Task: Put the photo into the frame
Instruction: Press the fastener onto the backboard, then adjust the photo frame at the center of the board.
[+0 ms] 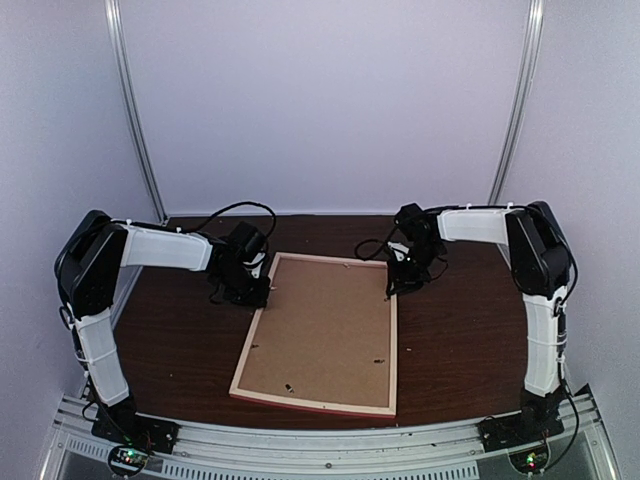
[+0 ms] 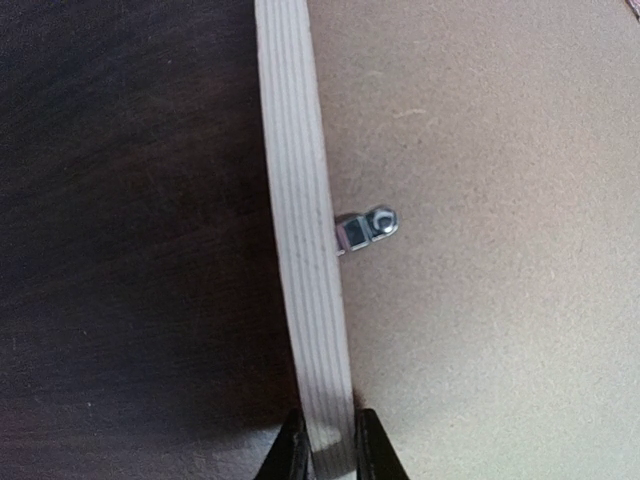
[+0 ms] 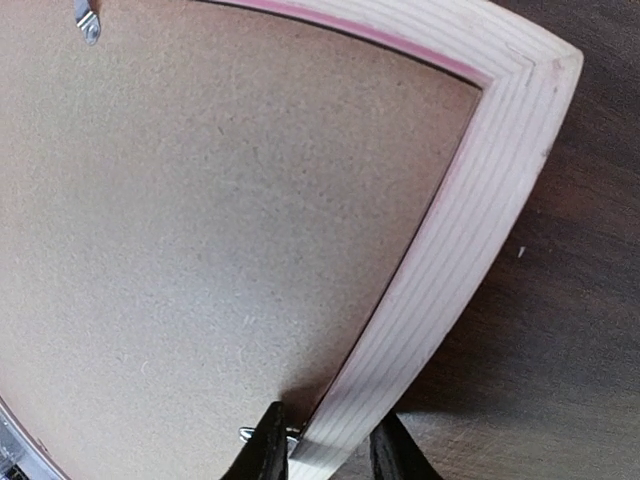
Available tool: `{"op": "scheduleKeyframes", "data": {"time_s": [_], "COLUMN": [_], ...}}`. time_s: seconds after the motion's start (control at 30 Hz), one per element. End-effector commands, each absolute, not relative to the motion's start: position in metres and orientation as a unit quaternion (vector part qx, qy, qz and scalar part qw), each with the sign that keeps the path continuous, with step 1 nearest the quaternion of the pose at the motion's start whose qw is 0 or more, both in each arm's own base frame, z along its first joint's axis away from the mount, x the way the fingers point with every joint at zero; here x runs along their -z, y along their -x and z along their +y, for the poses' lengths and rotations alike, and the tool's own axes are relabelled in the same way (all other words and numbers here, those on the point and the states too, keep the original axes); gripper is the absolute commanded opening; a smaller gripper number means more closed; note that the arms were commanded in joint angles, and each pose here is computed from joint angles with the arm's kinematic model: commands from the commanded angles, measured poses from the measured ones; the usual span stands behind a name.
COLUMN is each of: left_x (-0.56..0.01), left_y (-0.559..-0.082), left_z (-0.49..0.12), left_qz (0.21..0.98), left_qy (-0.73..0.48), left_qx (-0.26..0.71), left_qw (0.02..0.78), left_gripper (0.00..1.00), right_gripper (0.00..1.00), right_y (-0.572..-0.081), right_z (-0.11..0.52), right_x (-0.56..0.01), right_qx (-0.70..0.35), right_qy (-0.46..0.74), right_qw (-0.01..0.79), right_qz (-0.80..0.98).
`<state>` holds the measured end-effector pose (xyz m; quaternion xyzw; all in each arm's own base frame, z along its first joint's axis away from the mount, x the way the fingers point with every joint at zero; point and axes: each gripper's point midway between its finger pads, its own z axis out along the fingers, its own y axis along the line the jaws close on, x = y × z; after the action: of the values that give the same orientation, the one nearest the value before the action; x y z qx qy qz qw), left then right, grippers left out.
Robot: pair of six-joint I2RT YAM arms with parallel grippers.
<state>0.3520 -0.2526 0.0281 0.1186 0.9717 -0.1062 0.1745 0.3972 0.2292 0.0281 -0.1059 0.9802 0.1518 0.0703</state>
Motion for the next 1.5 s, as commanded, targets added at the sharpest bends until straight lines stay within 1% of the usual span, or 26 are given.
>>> {"op": "scheduleKeyframes", "data": {"time_s": [0.0,0.37,0.6,0.8,0.87,1.03,1.2,1.33,1.47], "left_x": [-0.017,-0.017,-0.018,-0.018,-0.018,-0.02,-0.021,-0.021,-0.021], "left_y": [-0.328,-0.329,-0.33,-0.33,-0.331,-0.333,-0.334,-0.336,-0.336], "left_z": [-0.254,-0.255,-0.256,-0.257,-0.258,-0.259,-0.26,-0.26,-0.262], "left_qz": [0.975,0.975,0.975,0.976,0.976,0.975,0.975,0.975,0.975], "left_qy": [-0.151,-0.148,-0.144,-0.14,-0.14,-0.14,-0.14,-0.14,-0.14], "left_qx": [0.114,0.116,0.118,0.119,0.118,0.119,0.119,0.119,0.122], "left_qw": [0.12,0.12,0.12,0.12,0.121,0.124,0.126,0.127,0.126], "left_gripper": [0.13,0.13,0.13,0.13,0.13,0.13,0.16,0.18,0.18], "right_gripper": [0.28,0.29,0.43,0.51,0.52,0.57,0.61,0.61,0.57], "right_y": [-0.377,-0.374,-0.388,-0.392,-0.388,-0.367,-0.343,-0.323,-0.312], "right_z": [0.213,0.205,0.216,0.232,0.232,0.222,0.224,0.231,0.236], "right_x": [-0.005,-0.006,-0.026,-0.051,-0.052,-0.044,-0.036,-0.028,-0.023], "right_qx": [-0.13,-0.131,-0.2,-0.266,-0.27,-0.229,-0.212,-0.211,-0.208], "right_qy": [0.142,0.187,0.152,0.113,0.105,0.092,0.089,0.083,0.075], "right_qw": [0.005,-0.017,0.011,0.04,0.043,0.048,0.056,0.055,0.058], "right_qz": [0.981,0.974,0.968,0.957,0.956,0.968,0.972,0.973,0.973]}}
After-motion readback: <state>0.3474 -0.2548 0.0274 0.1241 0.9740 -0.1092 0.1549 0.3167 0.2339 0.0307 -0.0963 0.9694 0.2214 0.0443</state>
